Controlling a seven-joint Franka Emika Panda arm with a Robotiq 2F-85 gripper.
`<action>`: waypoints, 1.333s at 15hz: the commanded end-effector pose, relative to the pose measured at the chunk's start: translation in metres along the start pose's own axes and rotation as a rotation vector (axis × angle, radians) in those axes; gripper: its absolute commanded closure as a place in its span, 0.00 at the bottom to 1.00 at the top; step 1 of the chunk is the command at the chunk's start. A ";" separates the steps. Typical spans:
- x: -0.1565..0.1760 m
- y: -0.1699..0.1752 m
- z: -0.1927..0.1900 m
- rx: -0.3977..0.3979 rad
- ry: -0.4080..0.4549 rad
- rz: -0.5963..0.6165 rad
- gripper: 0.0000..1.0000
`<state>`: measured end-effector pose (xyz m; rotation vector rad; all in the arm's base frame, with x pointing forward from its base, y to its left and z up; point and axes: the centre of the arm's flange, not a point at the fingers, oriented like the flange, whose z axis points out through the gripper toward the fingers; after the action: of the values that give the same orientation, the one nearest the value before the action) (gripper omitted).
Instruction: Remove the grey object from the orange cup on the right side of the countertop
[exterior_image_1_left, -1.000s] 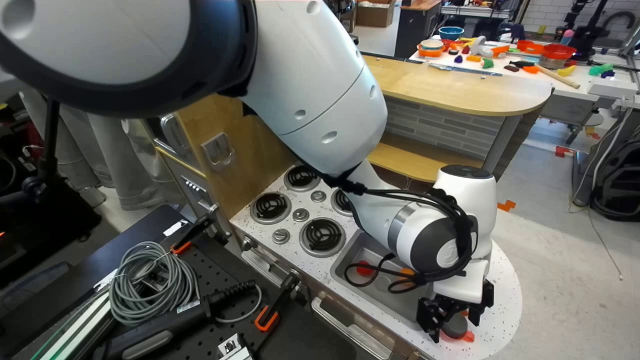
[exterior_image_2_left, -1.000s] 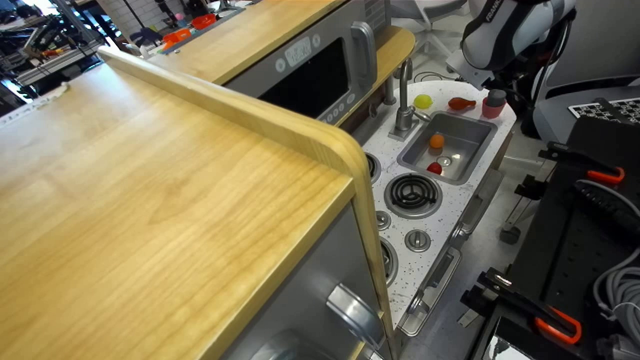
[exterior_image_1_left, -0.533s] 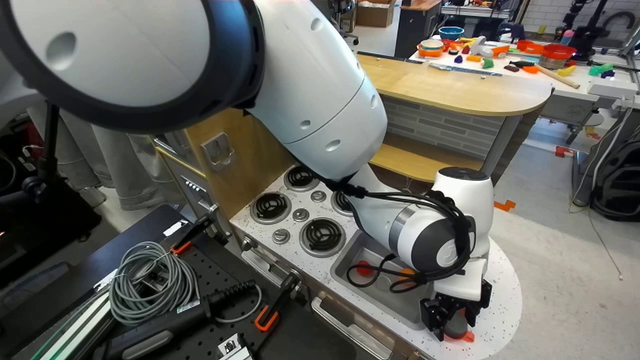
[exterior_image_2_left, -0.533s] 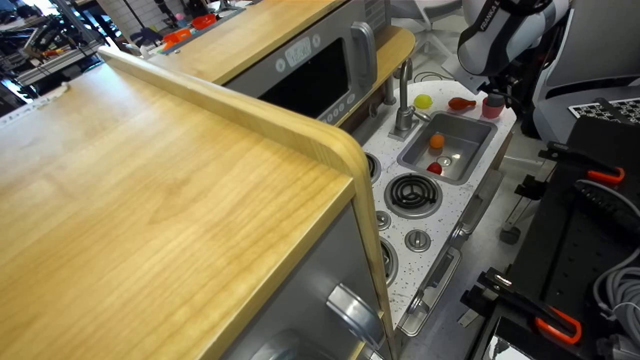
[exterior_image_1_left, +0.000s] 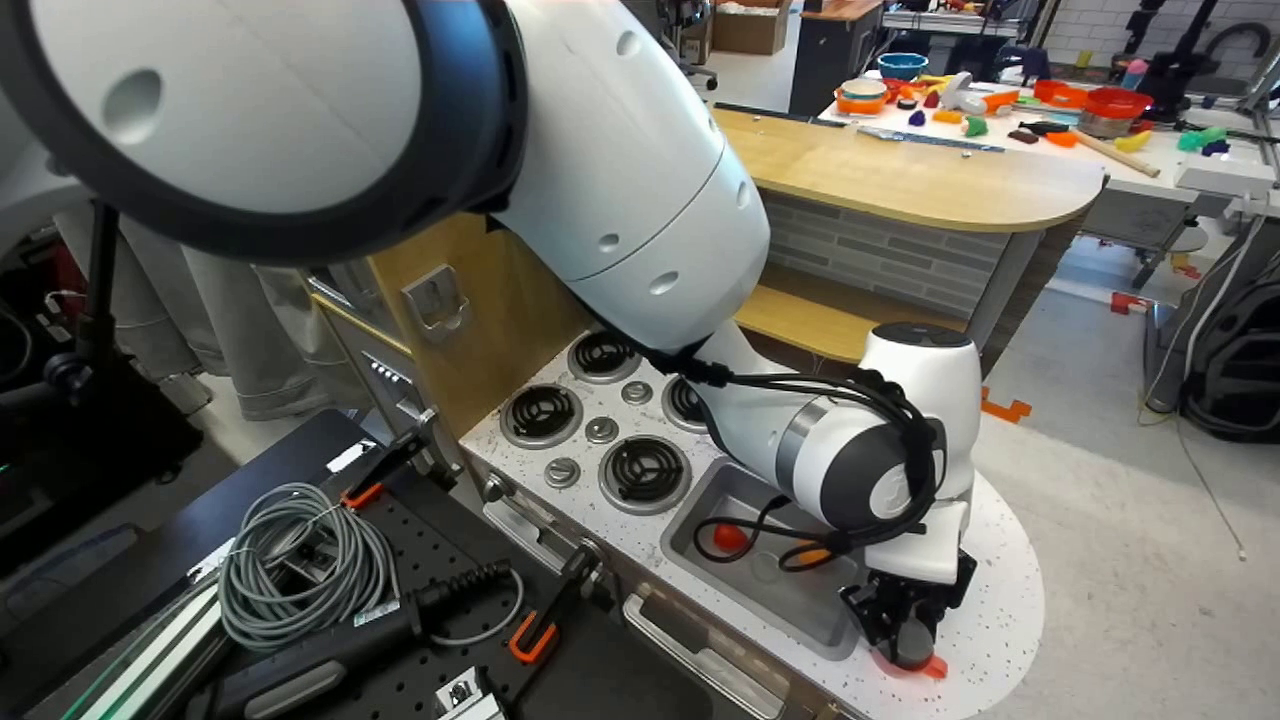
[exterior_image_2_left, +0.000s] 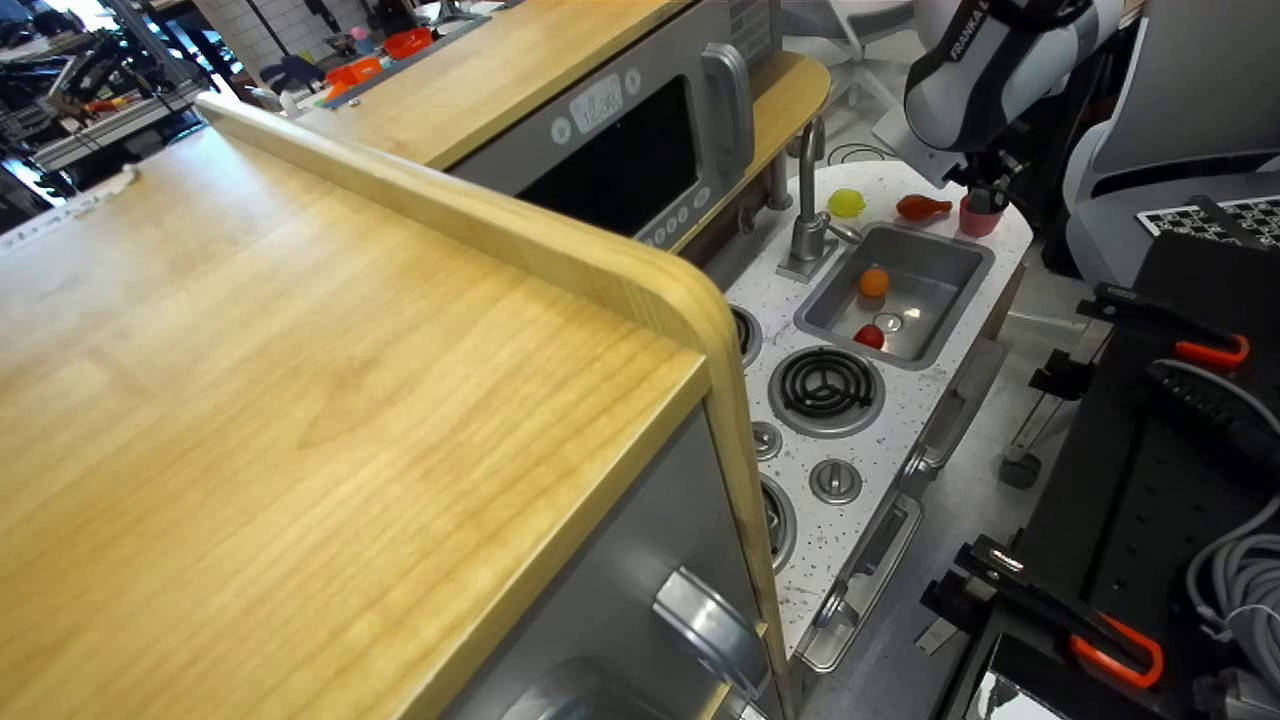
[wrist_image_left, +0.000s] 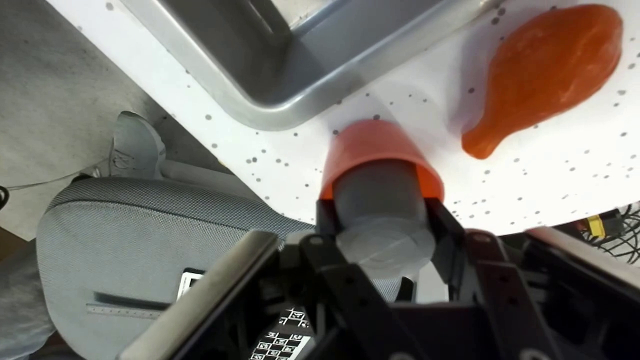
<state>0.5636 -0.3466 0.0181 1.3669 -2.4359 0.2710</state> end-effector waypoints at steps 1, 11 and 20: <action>-0.002 0.000 -0.010 0.003 -0.020 -0.002 0.79; 0.008 -0.007 -0.104 0.070 -0.114 -0.009 0.79; 0.013 0.015 -0.086 -0.030 -0.092 -0.017 0.79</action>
<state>0.5780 -0.3268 0.0998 1.4214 -2.5072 0.2403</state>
